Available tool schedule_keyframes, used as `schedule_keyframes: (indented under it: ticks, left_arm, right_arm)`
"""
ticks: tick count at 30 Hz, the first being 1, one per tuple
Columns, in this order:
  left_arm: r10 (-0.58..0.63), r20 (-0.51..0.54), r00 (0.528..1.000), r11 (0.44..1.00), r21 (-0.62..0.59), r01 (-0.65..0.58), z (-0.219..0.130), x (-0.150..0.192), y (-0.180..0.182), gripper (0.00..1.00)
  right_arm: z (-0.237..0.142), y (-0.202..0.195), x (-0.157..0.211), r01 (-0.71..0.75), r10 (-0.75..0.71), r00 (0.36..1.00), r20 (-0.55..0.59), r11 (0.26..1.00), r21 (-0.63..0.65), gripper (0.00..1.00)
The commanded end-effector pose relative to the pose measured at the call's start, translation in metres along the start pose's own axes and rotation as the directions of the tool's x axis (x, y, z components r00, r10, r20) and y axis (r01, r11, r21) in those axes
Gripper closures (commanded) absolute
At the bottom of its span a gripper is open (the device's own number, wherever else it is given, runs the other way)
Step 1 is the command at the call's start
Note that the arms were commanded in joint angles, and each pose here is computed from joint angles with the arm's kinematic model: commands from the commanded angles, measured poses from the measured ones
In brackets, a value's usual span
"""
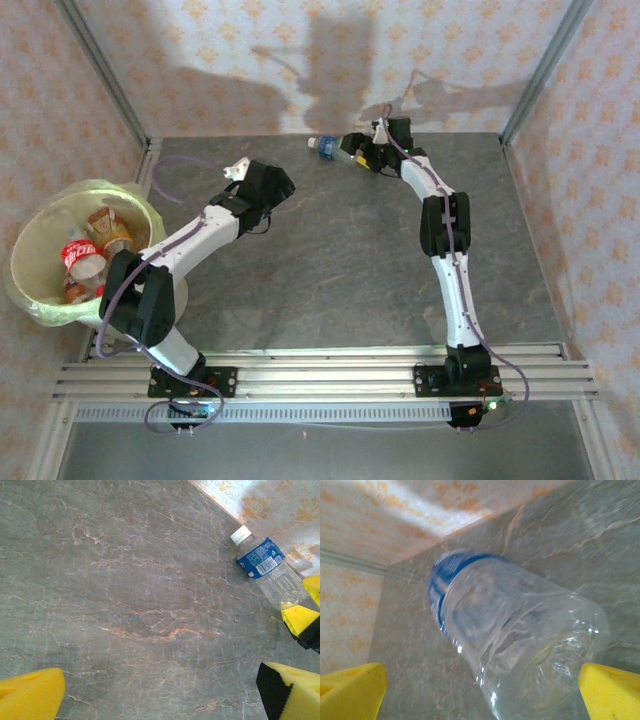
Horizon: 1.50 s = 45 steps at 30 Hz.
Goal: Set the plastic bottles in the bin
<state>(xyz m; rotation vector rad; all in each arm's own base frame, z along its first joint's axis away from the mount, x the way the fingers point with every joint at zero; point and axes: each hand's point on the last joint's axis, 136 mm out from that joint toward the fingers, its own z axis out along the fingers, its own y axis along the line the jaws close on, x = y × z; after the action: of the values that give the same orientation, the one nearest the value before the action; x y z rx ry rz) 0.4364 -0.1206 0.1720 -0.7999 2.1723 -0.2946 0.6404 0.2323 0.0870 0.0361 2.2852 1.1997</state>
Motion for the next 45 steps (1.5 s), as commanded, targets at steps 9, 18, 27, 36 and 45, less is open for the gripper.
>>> schedule_keyframes:
  ticks: [9,18,27,36,45]
  left_arm:
    - [-0.010,0.002,1.000,0.999,0.035,0.010,0.081,-0.033,-0.051,0.00]
    - [-0.039,-0.033,0.999,0.999,0.031,0.040,0.134,-0.034,-0.069,0.00]
    - [-0.049,-0.043,0.998,0.999,0.018,0.050,0.145,-0.032,-0.059,0.00]
    - [-0.046,-0.055,0.997,0.998,0.038,0.048,0.160,-0.033,-0.069,0.00]
    - [-0.057,-0.110,0.992,0.995,0.080,0.066,0.180,-0.029,-0.090,0.00]
  right_arm:
    - [-0.032,0.044,-0.021,0.193,-0.215,0.968,0.129,0.967,0.166,0.01]
    - [-0.012,-0.006,-0.017,0.170,-0.205,0.977,0.049,0.904,0.393,0.01]
    - [0.025,0.003,-0.013,0.205,-0.222,0.974,0.053,0.953,0.225,0.01]
    - [0.036,0.015,0.004,0.228,-0.231,0.973,-0.001,0.961,0.154,0.00]
    - [0.039,-0.022,0.027,0.121,-0.115,0.993,-0.038,0.943,0.311,0.05]
